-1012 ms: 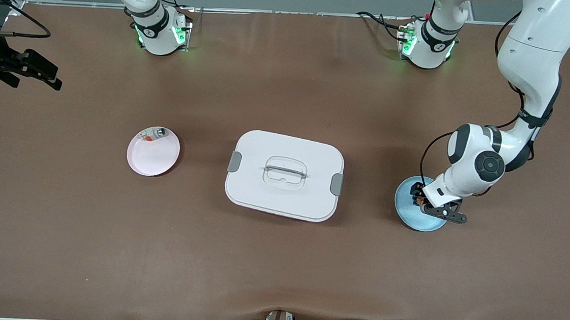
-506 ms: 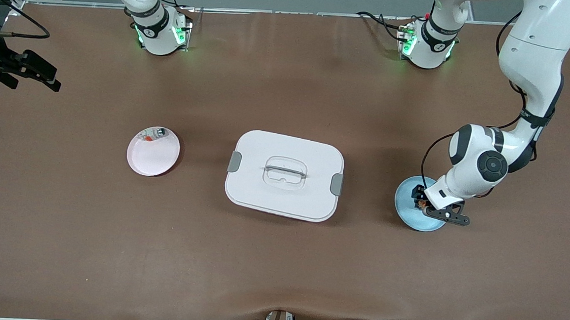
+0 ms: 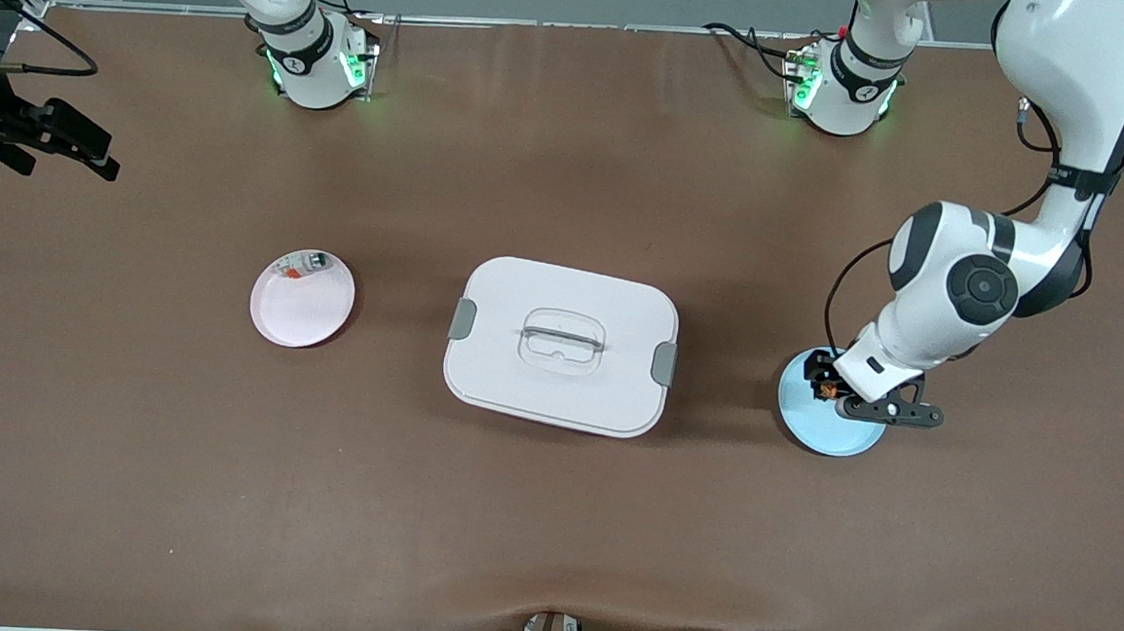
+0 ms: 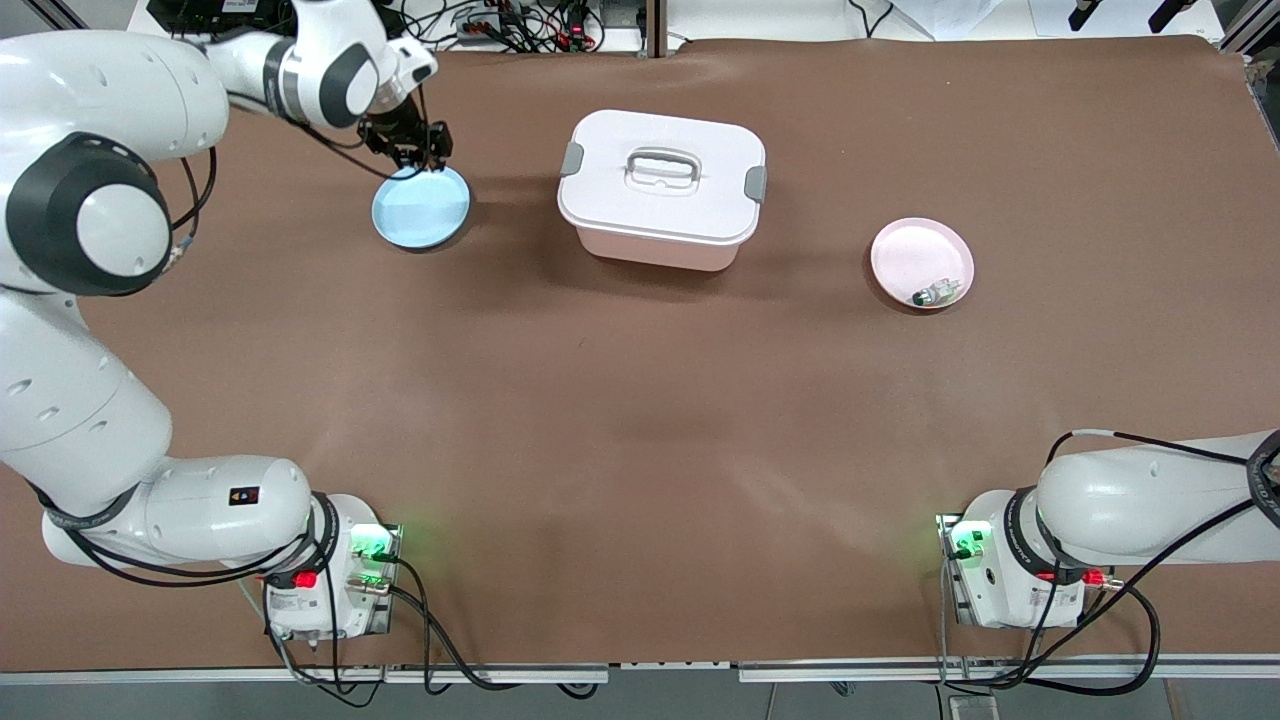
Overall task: Transfer orange switch to right arm and place
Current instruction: 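Lift the switch with the left gripper and carry it over the box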
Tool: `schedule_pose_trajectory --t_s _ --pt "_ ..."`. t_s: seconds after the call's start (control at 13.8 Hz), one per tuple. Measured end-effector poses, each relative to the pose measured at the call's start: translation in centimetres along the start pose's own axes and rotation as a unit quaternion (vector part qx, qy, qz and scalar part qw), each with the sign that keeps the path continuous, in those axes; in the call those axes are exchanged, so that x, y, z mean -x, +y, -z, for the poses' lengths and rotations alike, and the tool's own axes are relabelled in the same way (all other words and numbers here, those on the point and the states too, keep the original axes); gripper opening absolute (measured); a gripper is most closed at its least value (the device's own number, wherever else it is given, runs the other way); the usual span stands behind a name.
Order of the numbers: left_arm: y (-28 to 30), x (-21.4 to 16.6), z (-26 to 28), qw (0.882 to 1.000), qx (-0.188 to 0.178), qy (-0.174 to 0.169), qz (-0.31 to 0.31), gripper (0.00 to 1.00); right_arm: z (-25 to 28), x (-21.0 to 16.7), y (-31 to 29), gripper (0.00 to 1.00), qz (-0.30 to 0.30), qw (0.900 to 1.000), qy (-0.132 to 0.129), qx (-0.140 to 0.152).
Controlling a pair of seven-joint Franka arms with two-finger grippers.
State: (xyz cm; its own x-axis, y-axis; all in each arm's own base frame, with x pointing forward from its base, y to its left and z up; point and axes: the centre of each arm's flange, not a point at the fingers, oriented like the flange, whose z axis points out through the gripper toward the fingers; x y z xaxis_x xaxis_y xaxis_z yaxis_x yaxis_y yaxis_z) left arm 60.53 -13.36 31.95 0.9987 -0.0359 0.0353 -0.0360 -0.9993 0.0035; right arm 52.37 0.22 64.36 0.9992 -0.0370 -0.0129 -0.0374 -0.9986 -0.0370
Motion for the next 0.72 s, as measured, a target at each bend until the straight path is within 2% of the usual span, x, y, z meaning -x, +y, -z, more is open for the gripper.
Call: schedule_pose_trajectory --t_s 0.36,0.58,0.72 --pt "7.9 0.4 5.4 0.996 0.019 -0.012 0.090 0.72 0.0 0.0 0.0 1.00 0.000 1.000 0.000 0.000" --pt "12.4 1.0 7.8 0.985 0.072 -0.023 0.156 0.72 0.0 0.0 0.0 1.00 0.000 1.000 0.000 0.000" --pt "15.6 1.6 10.1 0.971 0.111 -0.036 0.209 0.72 0.0 0.0 0.0 1.00 0.000 1.000 0.000 0.000"
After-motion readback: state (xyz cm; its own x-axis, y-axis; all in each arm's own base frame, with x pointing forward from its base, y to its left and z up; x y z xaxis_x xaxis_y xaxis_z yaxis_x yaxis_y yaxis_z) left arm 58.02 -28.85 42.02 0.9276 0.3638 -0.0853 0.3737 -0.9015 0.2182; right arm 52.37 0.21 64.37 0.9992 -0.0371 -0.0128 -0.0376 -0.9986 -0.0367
